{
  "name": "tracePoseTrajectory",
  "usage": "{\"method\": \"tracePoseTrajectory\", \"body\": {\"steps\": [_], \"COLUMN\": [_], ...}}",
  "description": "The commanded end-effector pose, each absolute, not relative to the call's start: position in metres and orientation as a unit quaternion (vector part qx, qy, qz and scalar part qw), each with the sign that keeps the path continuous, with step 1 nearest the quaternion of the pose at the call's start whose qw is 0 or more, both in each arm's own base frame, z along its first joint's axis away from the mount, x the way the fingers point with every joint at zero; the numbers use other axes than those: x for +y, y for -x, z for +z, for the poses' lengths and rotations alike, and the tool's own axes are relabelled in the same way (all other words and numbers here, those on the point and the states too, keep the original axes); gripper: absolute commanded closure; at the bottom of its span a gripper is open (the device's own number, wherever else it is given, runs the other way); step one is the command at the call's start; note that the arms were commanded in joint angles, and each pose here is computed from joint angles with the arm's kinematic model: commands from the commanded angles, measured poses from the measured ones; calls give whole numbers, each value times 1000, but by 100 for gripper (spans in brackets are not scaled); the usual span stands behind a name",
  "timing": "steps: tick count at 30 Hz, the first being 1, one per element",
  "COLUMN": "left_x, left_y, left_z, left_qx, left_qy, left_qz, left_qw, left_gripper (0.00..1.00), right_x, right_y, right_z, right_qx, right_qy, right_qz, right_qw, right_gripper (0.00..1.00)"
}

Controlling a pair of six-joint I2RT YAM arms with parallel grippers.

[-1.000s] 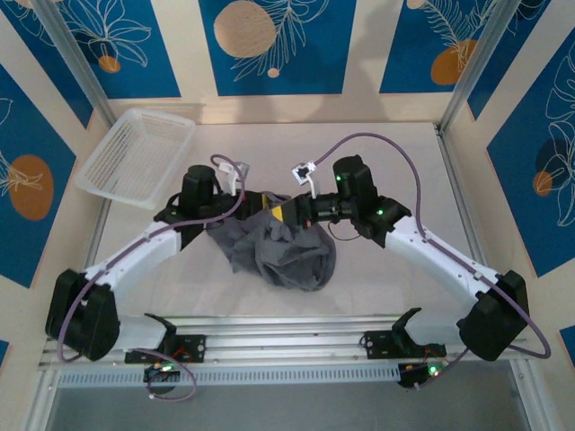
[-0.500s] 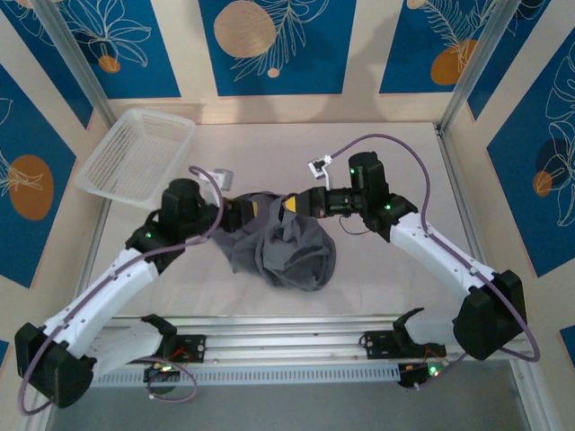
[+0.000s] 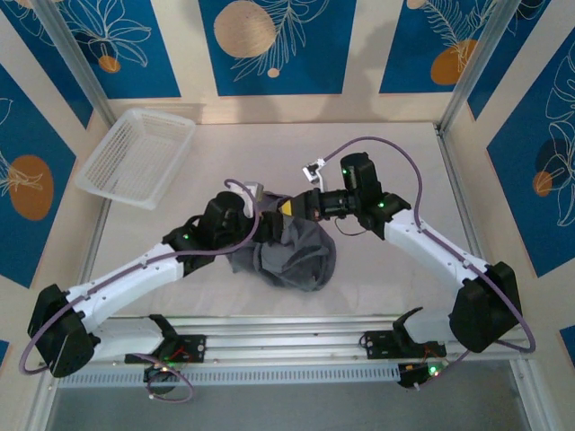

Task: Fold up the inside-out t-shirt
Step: Adjust the T-shirt at the center of the table.

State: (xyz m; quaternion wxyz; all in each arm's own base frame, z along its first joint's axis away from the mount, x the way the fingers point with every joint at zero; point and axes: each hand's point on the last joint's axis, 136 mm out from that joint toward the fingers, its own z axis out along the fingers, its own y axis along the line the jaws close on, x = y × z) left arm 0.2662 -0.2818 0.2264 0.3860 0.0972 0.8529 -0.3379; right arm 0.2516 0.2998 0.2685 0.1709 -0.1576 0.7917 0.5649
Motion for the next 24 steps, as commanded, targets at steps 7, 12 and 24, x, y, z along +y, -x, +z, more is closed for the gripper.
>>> {"method": "tracePoseTrajectory", "body": {"steps": [7, 12, 24], "left_x": [-277, -234, -235], "left_y": [-293, -305, -299], "left_z": [225, 222, 222], "left_qx": [851, 865, 870], "left_qy": [-79, -26, -54], "left_qz": [-286, -197, -309], "left_qw": [434, 460, 381], "left_gripper": [36, 48, 100], "right_x": [303, 300, 278], "right_y": [-244, -246, -255], "right_z": [279, 273, 241], "right_qx": [787, 799, 858], "right_qy": [161, 160, 155], "right_qz": [573, 556, 451], "right_qw": [162, 163, 188], "right_gripper": [100, 100, 100]}}
